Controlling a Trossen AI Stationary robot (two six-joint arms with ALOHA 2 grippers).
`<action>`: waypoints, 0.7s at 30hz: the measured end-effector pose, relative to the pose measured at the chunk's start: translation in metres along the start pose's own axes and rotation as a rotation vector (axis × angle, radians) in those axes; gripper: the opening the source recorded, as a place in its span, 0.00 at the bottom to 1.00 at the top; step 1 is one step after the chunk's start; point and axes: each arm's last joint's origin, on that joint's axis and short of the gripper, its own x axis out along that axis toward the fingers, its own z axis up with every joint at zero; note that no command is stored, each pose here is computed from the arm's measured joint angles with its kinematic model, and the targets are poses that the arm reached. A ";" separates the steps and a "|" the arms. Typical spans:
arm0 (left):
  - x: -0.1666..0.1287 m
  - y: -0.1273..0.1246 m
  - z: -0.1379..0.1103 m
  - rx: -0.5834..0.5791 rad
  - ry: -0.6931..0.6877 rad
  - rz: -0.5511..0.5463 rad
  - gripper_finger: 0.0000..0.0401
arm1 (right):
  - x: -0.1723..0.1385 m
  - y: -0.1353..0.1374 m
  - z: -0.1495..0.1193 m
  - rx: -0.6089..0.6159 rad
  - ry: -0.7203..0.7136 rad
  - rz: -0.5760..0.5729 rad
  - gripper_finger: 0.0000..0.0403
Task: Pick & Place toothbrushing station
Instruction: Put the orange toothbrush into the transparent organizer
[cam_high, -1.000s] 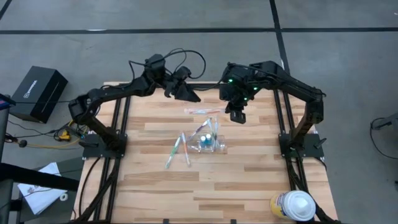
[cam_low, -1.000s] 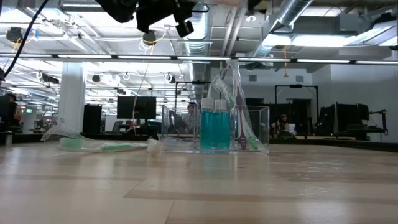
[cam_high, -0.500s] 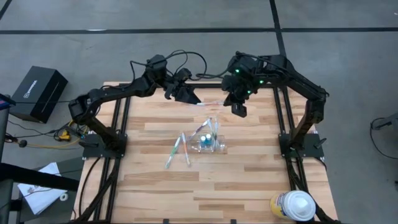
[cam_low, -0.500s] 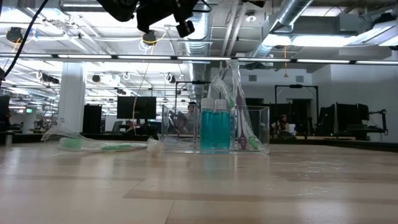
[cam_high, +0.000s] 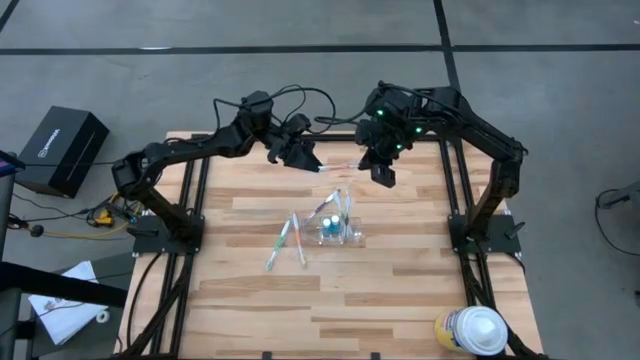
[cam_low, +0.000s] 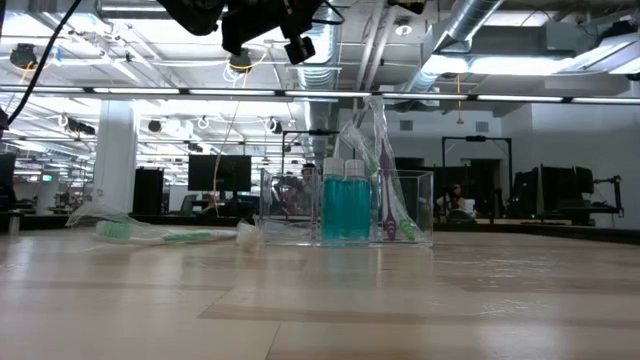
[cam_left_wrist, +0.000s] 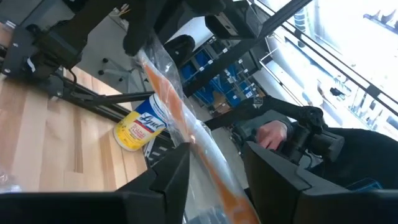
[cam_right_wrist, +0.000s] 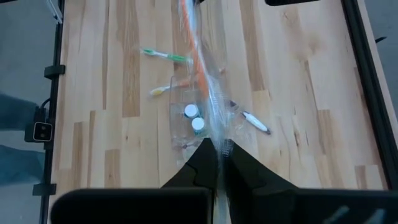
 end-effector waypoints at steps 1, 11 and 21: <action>0.000 0.000 0.000 -0.001 0.001 0.000 0.34 | 0.000 0.000 0.000 0.000 0.001 0.000 0.01; 0.000 0.001 -0.001 0.014 0.008 -0.002 0.14 | 0.000 0.000 0.001 -0.004 -0.012 -0.001 0.01; 0.000 -0.001 0.000 0.032 0.017 -0.018 0.06 | -0.001 -0.003 0.003 -0.003 -0.040 -0.002 0.01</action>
